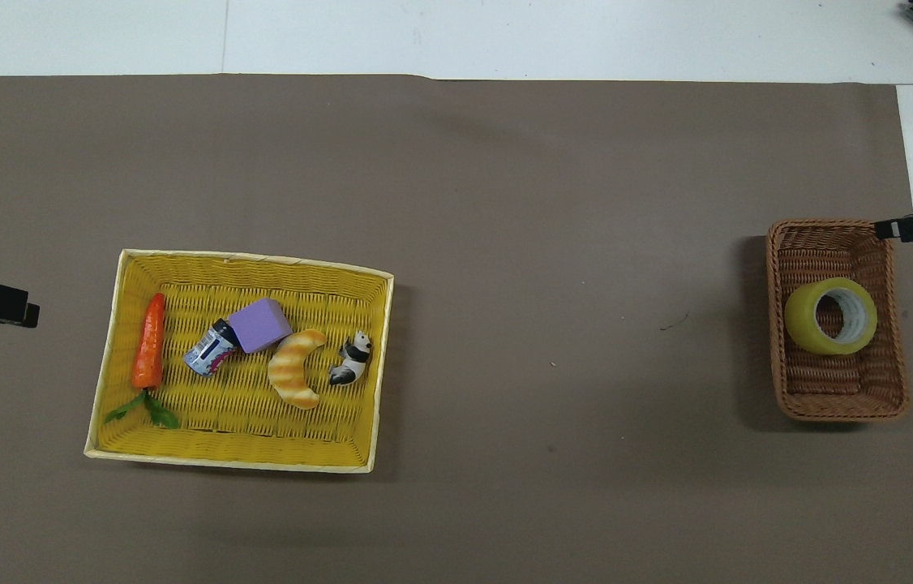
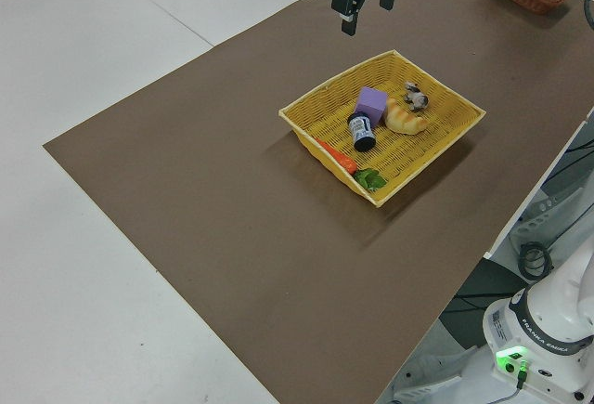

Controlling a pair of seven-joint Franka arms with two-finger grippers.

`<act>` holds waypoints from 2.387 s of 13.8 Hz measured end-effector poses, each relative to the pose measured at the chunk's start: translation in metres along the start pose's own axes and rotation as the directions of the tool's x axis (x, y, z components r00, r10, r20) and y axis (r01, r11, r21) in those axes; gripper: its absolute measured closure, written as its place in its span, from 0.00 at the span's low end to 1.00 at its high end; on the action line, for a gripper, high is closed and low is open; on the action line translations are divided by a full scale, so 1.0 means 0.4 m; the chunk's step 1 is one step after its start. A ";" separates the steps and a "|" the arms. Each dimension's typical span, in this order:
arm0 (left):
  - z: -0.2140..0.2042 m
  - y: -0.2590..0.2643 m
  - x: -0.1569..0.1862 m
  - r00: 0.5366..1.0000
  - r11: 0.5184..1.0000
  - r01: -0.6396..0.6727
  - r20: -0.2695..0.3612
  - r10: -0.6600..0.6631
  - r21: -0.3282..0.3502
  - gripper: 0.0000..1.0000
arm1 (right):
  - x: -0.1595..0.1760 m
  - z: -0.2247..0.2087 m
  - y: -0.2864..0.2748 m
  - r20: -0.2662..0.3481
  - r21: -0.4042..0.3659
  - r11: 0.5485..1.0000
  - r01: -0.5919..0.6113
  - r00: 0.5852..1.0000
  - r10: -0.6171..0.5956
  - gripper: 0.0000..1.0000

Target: Move tape to another basket

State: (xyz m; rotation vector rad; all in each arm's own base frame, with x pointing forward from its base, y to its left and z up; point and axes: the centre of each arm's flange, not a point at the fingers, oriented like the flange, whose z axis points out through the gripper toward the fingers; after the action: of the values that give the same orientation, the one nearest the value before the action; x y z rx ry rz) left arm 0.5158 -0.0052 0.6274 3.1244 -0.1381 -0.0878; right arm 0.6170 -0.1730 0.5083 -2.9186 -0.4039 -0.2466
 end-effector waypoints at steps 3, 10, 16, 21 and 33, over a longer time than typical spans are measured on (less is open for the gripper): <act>-0.004 0.005 0.000 1.000 1.000 -0.007 -0.001 0.007 0.027 0.00 | 0.051 -0.062 -0.124 -0.016 -0.048 0.999 -0.009 1.000 0.008 0.00; -0.004 -0.018 -0.002 1.000 1.000 0.009 -0.001 -0.009 0.029 0.00 | 0.094 -0.151 -0.322 -0.039 -0.106 0.984 -0.143 0.989 0.139 0.00; -0.004 -0.023 -0.002 1.000 1.000 0.013 -0.001 -0.013 0.029 0.00 | 0.053 -0.260 -0.450 0.088 -0.173 0.941 -0.293 0.946 0.311 0.00; -0.004 -0.023 -0.002 1.000 1.000 0.013 -0.001 -0.013 0.029 0.00 | -0.019 -0.245 -0.441 0.121 -0.177 0.908 -0.381 0.907 0.404 0.00; -0.004 -0.023 -0.002 1.000 0.999 0.013 -0.001 -0.013 0.029 0.00 | -0.036 -0.329 -0.516 0.097 -0.172 0.909 -0.379 0.912 0.398 0.00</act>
State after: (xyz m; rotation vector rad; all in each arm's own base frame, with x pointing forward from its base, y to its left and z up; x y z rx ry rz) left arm 0.5158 0.0042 0.6288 3.1543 -0.1202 -0.0847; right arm 0.5266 -0.0082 0.6660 -3.0876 0.1966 -0.0275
